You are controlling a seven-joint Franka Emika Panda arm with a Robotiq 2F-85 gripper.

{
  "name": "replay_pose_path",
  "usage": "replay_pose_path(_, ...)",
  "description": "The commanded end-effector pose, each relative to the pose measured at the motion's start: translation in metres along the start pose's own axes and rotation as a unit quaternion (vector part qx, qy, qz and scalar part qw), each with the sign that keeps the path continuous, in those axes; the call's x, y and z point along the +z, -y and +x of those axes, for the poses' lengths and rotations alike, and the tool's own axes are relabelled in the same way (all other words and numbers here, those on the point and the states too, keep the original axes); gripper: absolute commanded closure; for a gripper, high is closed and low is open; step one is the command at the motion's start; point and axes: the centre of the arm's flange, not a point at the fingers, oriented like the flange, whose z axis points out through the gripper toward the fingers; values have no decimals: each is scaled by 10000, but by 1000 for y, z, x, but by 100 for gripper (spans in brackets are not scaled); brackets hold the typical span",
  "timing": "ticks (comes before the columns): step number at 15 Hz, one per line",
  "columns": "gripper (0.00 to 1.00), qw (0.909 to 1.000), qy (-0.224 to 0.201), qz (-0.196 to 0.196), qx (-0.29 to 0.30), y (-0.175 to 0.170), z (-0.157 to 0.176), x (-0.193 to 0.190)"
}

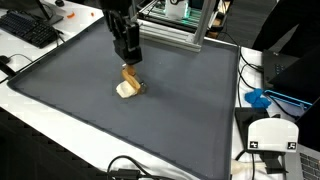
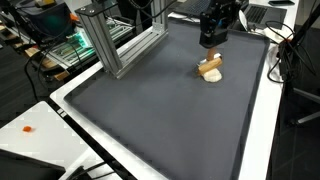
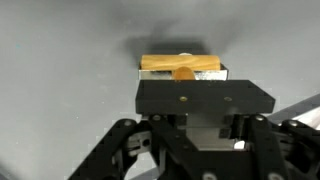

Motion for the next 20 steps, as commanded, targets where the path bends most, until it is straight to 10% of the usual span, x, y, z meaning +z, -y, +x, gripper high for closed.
replay_pose_path(1, 65, 9998, -180, -27, 95, 3, 12, -2)
replay_pose_path(20, 65, 9992, 346, -149, 116, 2, 12, 4)
